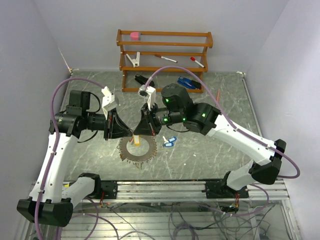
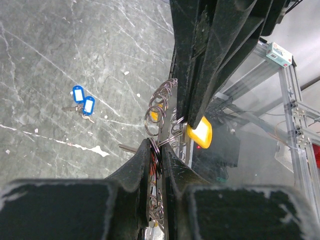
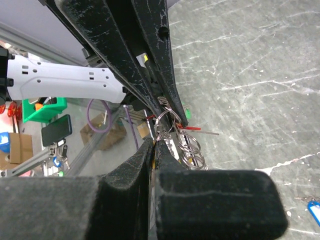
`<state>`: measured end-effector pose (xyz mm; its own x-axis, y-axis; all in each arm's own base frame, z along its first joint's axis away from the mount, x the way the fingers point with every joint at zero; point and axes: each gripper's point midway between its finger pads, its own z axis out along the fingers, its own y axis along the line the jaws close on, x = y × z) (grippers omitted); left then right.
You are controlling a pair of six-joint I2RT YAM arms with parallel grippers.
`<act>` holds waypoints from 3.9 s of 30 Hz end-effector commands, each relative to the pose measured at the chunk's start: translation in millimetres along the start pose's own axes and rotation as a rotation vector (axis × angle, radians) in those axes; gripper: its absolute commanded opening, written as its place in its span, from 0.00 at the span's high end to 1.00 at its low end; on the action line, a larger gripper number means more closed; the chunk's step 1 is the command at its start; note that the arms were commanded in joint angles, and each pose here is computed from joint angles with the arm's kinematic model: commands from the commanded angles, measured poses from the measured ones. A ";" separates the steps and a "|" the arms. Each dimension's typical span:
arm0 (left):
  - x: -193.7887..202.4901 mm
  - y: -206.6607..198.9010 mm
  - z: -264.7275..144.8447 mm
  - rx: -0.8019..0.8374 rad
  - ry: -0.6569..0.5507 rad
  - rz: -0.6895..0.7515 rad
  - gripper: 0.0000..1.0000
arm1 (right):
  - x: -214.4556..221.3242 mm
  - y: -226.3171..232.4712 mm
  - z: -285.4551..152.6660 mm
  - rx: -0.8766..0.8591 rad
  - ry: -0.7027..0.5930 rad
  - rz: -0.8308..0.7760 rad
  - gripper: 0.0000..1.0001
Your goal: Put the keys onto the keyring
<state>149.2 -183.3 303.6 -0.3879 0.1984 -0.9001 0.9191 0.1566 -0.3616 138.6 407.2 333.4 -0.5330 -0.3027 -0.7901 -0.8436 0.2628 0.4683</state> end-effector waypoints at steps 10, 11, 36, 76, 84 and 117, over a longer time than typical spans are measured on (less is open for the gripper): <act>-8.0 -6.1 -4.2 -0.009 0.001 0.062 0.93 | -32.1 28.1 -7.7 -0.106 -0.062 0.137 1.00; -8.5 -6.7 -4.4 -0.007 0.000 0.061 0.93 | -32.0 27.4 -6.6 -0.102 -0.059 0.147 1.00; -20.3 -17.5 -6.2 0.019 -0.028 0.070 0.93 | -42.3 0.6 17.5 0.004 -0.115 0.441 1.00; 12.0 -23.4 10.7 0.242 -0.093 -0.349 0.93 | -19.8 -70.0 26.5 -0.125 -0.172 0.653 0.81; 20.4 -24.0 12.3 0.249 -0.091 -0.404 0.93 | -31.6 -85.8 8.6 -0.114 -0.191 0.529 0.70; 22.2 -8.8 17.3 0.246 -0.078 -0.501 0.93 | 13.0 -56.9 -15.1 0.156 0.091 -0.101 0.34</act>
<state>140.1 -197.4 266.3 -0.7965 0.0737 -0.6001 0.6028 0.0215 -0.7976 167.3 373.2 308.5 -0.4872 -0.4056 -0.7734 -0.8658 0.3398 0.3672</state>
